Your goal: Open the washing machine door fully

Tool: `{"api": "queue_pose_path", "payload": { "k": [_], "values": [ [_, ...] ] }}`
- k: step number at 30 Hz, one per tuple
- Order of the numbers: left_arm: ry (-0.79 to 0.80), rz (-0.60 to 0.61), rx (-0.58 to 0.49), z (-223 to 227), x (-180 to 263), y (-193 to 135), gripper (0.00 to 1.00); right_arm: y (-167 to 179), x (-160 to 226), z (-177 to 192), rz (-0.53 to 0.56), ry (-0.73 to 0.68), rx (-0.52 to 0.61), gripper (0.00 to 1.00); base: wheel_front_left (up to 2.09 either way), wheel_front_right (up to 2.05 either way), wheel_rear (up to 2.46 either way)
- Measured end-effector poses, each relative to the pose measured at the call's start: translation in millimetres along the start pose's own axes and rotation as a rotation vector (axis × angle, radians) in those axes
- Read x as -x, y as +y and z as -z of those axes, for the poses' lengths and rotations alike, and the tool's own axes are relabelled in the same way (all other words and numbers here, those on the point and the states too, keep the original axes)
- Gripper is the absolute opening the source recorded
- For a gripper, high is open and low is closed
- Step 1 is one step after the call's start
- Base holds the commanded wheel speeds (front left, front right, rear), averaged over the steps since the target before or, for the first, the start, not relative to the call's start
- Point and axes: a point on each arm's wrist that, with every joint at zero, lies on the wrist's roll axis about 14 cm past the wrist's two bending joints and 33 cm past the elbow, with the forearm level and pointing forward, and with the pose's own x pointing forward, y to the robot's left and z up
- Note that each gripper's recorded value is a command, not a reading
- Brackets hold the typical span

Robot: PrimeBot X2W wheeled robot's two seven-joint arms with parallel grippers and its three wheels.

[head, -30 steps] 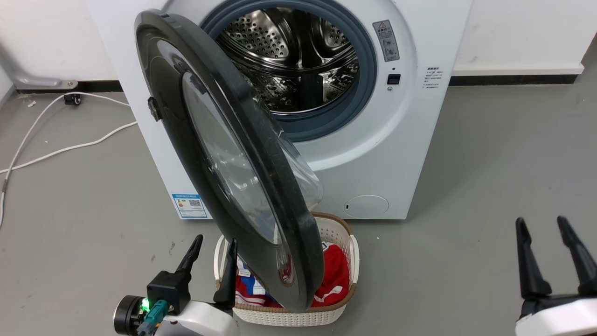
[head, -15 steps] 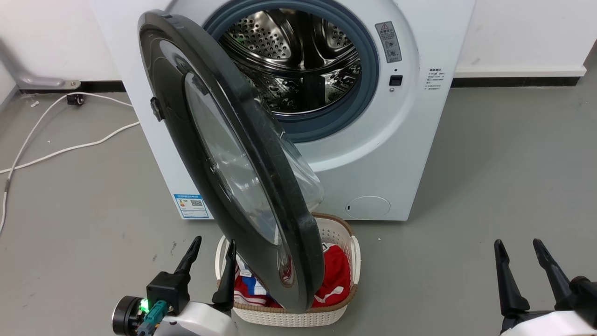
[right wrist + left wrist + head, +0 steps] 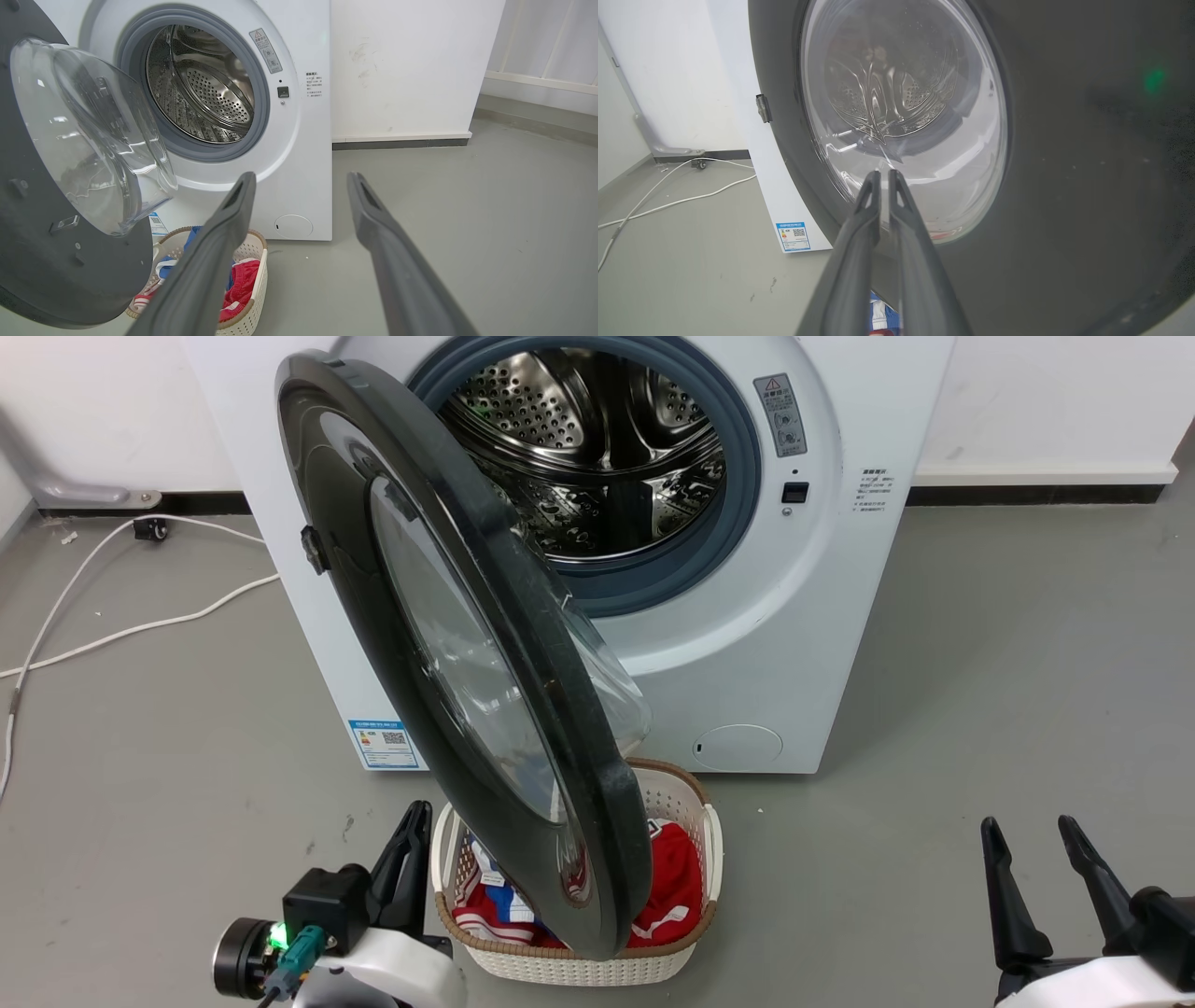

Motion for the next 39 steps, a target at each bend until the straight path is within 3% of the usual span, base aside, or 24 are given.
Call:
{"api": "queue_pose_path", "payload": {
  "k": [6,13,14,16,23,31,39],
  "values": [
    [-0.067,-0.017,0.008,-22.8,-7.5,4.4,0.00,1.1,0.5,-1.2,-0.002,-0.002,0.002,1.00,0.00,0.00,0.00],
    [-0.301,-0.018,0.012,-100.1,-21.8,0.4,0.00,2.9,0.0,-2.6,-0.007,-0.007,0.003,1.00,0.00,0.00,0.00],
    [-0.410,-0.014,0.015,-136.4,-23.4,-3.4,0.00,3.1,-0.4,-2.3,-0.007,-0.006,0.003,1.00,0.00,0.00,0.00],
    [-0.494,-0.001,0.018,-164.2,-22.8,-9.7,0.00,3.4,-0.6,-2.0,-0.008,-0.005,0.002,1.00,0.00,0.00,0.00],
    [-0.670,0.109,0.024,-228.1,-10.1,-48.8,0.00,3.0,0.0,-2.1,-0.006,-0.006,0.001,1.00,0.00,0.00,0.00],
    [-0.661,0.300,0.082,-239.1,8.6,-106.7,0.00,0.7,1.1,-3.9,0.001,-0.014,-0.001,1.00,0.00,0.00,0.00],
    [-0.445,0.480,0.141,-191.8,22.3,-159.9,0.00,0.2,-0.3,-3.9,0.001,-0.013,-0.004,1.00,0.00,0.00,0.00]
  ]
}}
